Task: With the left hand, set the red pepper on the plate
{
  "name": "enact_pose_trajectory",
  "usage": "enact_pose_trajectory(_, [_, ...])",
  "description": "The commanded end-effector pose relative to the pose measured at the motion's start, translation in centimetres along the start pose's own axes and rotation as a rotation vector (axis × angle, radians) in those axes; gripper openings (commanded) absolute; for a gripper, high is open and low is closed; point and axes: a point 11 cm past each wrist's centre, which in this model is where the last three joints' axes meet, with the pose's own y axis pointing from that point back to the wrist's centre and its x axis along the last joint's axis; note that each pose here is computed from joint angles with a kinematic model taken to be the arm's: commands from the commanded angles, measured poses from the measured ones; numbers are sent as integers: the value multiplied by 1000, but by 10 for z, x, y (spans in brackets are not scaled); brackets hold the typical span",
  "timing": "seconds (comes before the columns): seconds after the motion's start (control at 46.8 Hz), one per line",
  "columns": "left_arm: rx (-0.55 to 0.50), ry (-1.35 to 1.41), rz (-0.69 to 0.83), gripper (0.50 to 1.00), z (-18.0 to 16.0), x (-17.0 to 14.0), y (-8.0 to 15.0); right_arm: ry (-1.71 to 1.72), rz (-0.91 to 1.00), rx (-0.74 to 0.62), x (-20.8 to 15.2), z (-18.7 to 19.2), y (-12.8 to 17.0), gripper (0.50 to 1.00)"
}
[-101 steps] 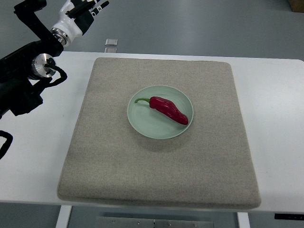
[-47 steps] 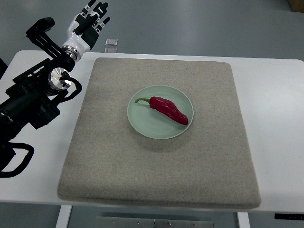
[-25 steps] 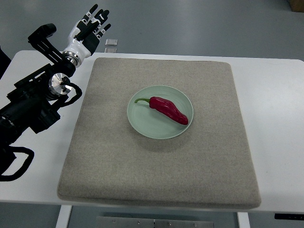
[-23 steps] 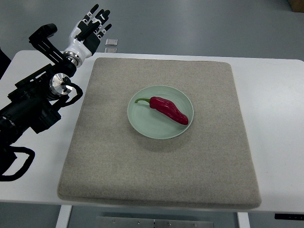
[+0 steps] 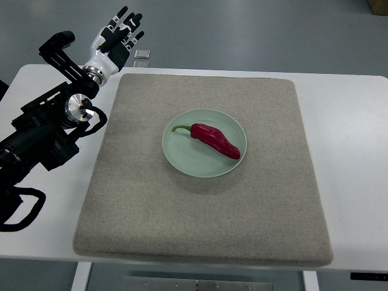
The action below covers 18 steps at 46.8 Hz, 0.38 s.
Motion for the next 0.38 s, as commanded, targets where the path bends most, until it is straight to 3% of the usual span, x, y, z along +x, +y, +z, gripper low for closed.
enact_pose_trajectory(0.0, [0,0,0,964,0,0,0,-5,20,-1,4,0,0,928])
enact_pose_trajectory(0.363, [3,2,1,964,-3,-1,0,5,-9,-1,-2,-1,0,928])
